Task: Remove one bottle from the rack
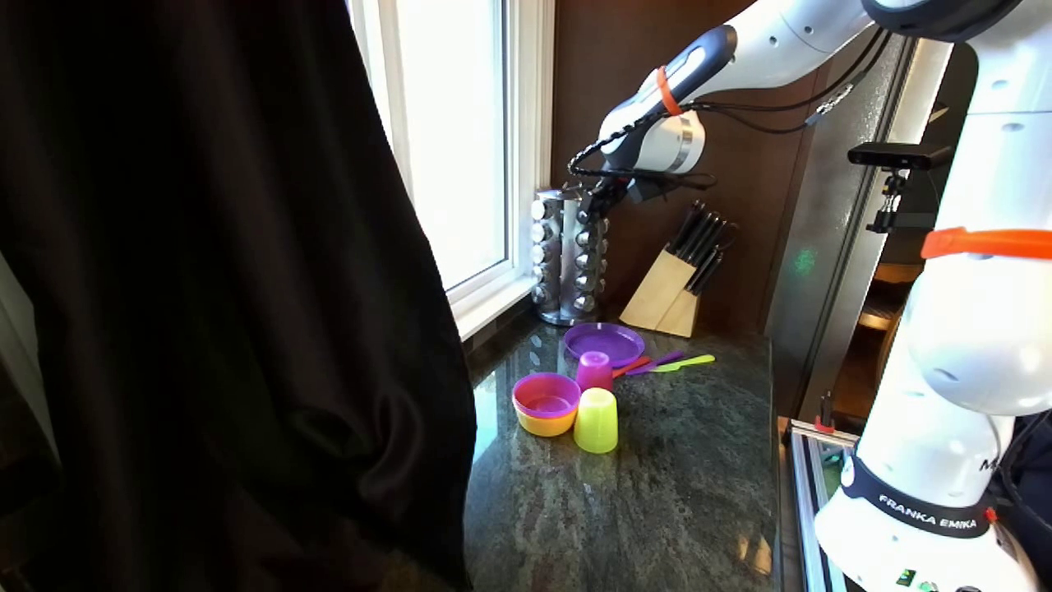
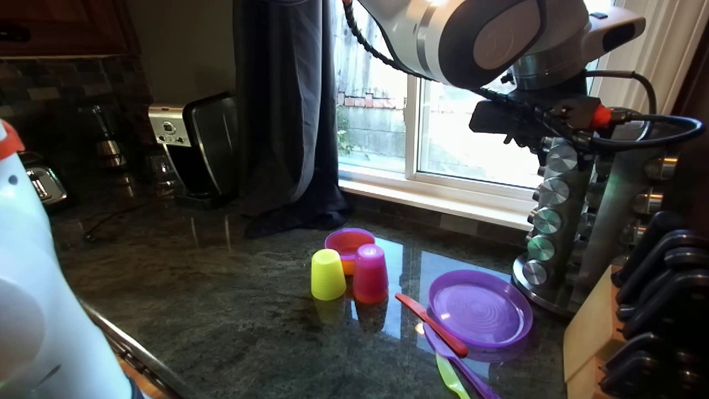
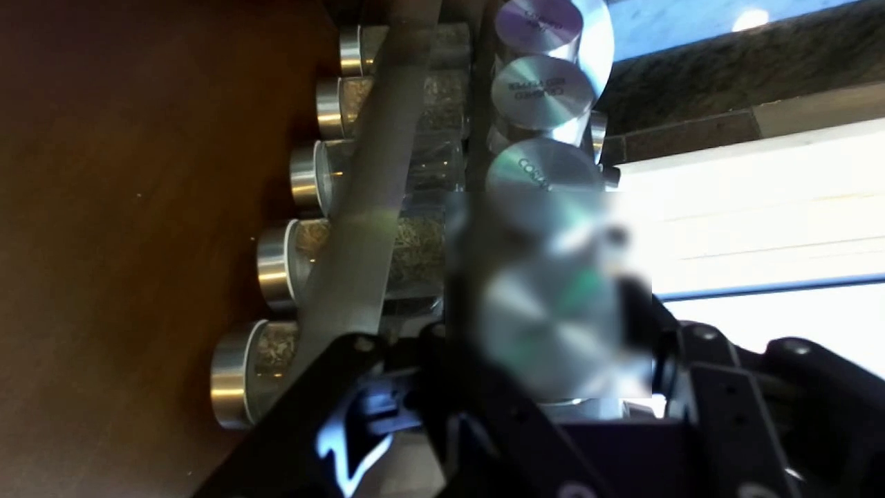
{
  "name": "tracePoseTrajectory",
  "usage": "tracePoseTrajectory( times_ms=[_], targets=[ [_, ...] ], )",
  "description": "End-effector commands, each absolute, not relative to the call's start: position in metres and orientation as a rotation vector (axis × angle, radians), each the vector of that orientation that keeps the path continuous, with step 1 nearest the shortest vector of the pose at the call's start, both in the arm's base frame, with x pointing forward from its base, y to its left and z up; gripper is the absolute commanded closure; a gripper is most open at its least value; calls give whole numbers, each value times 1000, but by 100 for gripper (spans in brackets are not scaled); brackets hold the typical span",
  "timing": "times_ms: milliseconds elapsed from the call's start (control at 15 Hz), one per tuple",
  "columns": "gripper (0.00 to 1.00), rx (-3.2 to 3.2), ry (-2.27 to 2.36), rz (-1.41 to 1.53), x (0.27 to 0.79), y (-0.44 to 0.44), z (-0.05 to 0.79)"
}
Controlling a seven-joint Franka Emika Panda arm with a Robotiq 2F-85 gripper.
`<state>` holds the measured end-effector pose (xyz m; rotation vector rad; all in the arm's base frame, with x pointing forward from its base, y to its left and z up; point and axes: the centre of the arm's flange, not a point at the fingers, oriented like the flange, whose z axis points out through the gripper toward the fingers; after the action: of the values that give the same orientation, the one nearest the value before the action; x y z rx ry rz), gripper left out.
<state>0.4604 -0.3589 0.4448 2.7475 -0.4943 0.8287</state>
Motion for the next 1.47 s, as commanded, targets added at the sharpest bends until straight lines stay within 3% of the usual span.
tracePoseTrajectory(
  times_ms=[0, 133, 267, 333, 400, 1400],
  targets=[
    [37, 2743, -500, 859, 466, -369, 440],
    [42, 2745, -492, 861, 465, -369, 440],
    [61, 2753, -469, 855, 464, -369, 440],
    [63, 2754, -457, 851, 464, -369, 440],
    [75, 2754, -447, 850, 463, -369, 440],
    [75, 2845, -458, 759, 438, -361, 450]
  ],
)
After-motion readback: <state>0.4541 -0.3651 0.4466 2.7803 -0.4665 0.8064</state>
